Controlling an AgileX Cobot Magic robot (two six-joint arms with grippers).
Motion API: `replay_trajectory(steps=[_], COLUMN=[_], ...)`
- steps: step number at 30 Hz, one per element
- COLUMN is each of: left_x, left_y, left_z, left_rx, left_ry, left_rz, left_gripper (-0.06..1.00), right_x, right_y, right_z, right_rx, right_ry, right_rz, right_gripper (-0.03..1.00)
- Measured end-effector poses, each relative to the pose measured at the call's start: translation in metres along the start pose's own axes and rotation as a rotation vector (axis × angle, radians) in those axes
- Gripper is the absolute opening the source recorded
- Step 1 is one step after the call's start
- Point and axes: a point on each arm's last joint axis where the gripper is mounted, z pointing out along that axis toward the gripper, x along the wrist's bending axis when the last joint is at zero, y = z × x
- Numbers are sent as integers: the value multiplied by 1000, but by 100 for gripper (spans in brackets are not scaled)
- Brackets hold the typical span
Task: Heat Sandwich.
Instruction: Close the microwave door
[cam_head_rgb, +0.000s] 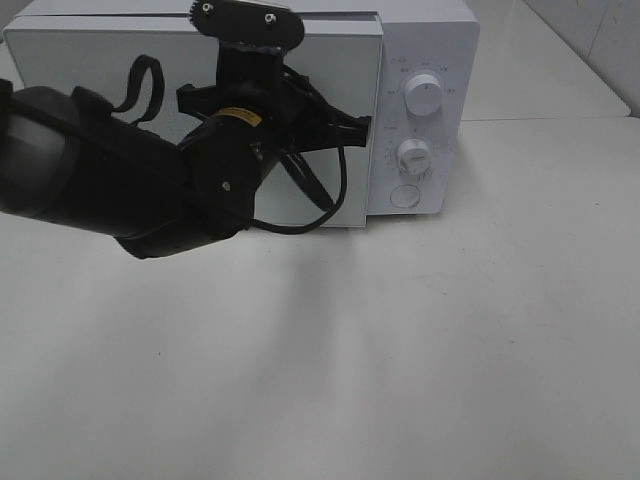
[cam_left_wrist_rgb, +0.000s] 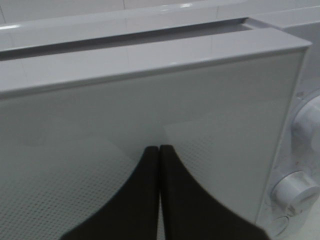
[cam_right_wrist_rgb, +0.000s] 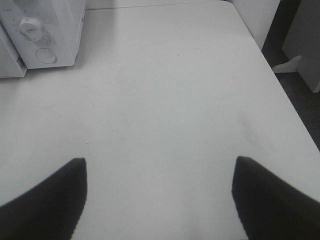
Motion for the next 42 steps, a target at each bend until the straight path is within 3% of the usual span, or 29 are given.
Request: replay_trajectory(steps=[10,27,36,42], left_x=[-1,0,14,12], left_y=[2,1,7,5], left_z=[22,24,11,-8], left_rx=[44,65,101,125], left_ry=[-22,-36,-23,-43], left_rz=[20,25,-4,1], left_gripper=[0,0,0,0], right_x=[0,0,0,0], right_y=[0,0,0,0], right_z=[0,0,0,0], right_rx=[0,0,0,0], right_ry=[0,2,2,2], right_rz=[0,1,1,1], right_gripper=[77,77,77,77])
